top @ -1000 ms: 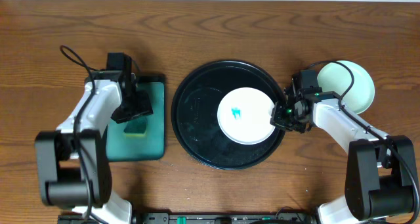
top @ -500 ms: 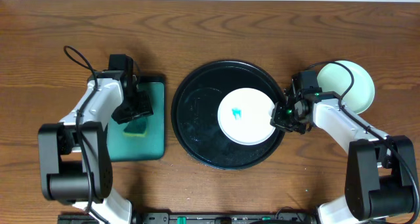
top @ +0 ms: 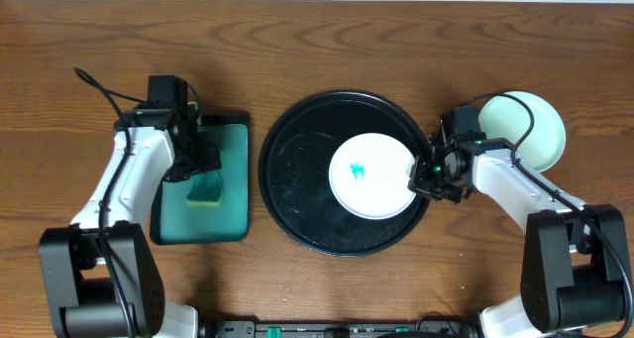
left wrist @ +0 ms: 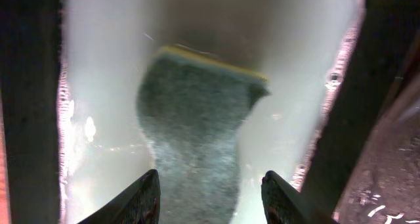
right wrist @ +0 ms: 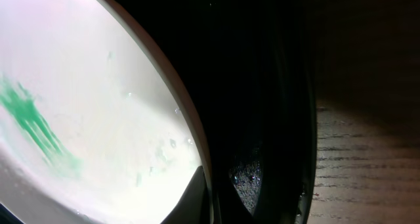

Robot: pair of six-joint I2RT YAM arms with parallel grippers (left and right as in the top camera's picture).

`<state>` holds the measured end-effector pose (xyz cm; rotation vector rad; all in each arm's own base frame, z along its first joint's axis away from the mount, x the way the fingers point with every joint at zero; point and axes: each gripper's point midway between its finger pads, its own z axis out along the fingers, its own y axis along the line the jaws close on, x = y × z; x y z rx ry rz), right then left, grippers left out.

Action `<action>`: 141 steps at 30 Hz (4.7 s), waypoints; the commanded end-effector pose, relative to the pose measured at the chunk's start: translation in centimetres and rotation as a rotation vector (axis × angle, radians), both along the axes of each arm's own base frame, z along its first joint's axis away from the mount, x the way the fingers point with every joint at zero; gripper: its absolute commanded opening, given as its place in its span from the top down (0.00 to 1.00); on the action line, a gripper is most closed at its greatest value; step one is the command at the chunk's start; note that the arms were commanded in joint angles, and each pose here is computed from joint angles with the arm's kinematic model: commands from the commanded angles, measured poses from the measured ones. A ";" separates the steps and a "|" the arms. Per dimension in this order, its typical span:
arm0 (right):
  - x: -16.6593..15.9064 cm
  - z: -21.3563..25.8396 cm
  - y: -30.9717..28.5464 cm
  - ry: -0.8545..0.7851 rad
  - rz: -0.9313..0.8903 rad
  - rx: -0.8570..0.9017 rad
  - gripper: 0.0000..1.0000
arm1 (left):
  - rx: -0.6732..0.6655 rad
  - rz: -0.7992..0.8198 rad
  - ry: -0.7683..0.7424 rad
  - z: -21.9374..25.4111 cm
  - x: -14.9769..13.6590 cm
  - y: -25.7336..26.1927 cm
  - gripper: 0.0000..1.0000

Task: Clean dirty plates on tray and stack at the side
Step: 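Reach the left gripper into the soapy tray and grasp the sponge, then lift the green sponge out of the soapy tray with the left gripper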

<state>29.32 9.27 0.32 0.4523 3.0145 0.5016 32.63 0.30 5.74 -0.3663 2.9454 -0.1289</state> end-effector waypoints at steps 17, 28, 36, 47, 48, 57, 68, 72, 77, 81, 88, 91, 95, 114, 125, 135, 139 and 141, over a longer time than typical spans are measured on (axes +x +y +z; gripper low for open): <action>-0.4 -0.3 0.5 0.007 0.031 -0.003 0.99 | -0.063 -0.024 0.047 -2.3 -1.6 0.3 0.55; -0.4 -0.3 0.5 0.008 0.031 -0.003 0.99 | -0.066 -0.024 0.065 -3.4 -1.4 0.4 0.55; -0.5 -0.3 0.4 0.015 0.031 -0.003 0.99 | -0.068 -0.020 0.087 -4.9 -1.2 0.4 0.60; -0.7 -0.3 0.4 0.022 0.031 -0.005 0.99 | -0.070 -0.019 0.105 -5.9 -1.1 0.4 0.63; -0.7 -0.3 0.4 0.023 0.031 -0.005 0.99 | -0.070 -0.020 0.104 -6.0 -1.1 0.4 0.63; -0.8 -0.4 0.4 0.025 0.031 -0.005 0.99 | -0.074 -0.019 0.131 -7.2 -1.2 0.4 0.47; -0.9 -0.4 0.4 0.030 0.031 -0.006 0.99 | -0.083 -0.018 0.145 -7.5 -1.4 0.2 0.58; -0.9 -0.4 0.4 0.030 0.031 -0.006 0.99 | -0.115 -0.019 0.133 -7.1 -1.2 -0.3 0.45; -1.0 -0.4 0.3 0.037 0.031 -0.007 0.99 | -0.117 -0.019 0.082 -5.5 -0.7 -0.4 0.44; -1.1 -0.4 0.3 0.037 0.031 -0.007 0.99 | -0.108 -0.023 0.001 -2.7 0.0 -0.3 0.46; -0.9 -0.4 0.4 0.032 0.031 -0.006 0.99 | -0.102 -0.023 -0.062 0.3 -0.3 -0.4 0.46; -0.8 -0.4 0.4 0.028 0.031 -0.005 0.99 | -0.104 -0.022 -0.050 0.1 -0.5 -0.4 0.46; -0.9 -0.4 0.4 0.029 0.031 -0.005 0.99 | -0.104 -0.022 -0.040 -0.3 -0.5 -0.4 0.46; -1.2 -0.4 0.3 0.041 0.031 -0.007 0.99 | -0.115 -0.016 0.064 -5.0 -0.4 -0.4 0.92; -1.2 -0.4 0.3 0.045 0.031 -0.008 0.99 | -0.114 -0.031 0.065 -5.0 -0.5 -0.4 0.93; -1.6 -0.4 0.3 0.060 0.031 -0.010 0.99 | -0.112 -0.022 -0.032 -1.2 0.0 -0.4 0.93; -1.6 -0.4 0.3 0.053 0.047 -0.009 0.99 | -0.094 -0.031 -0.189 3.7 0.6 -0.4 0.93; -1.6 -0.4 0.3 0.048 0.062 -0.011 0.99 | -0.081 -0.035 -0.275 6.4 0.7 -0.3 0.93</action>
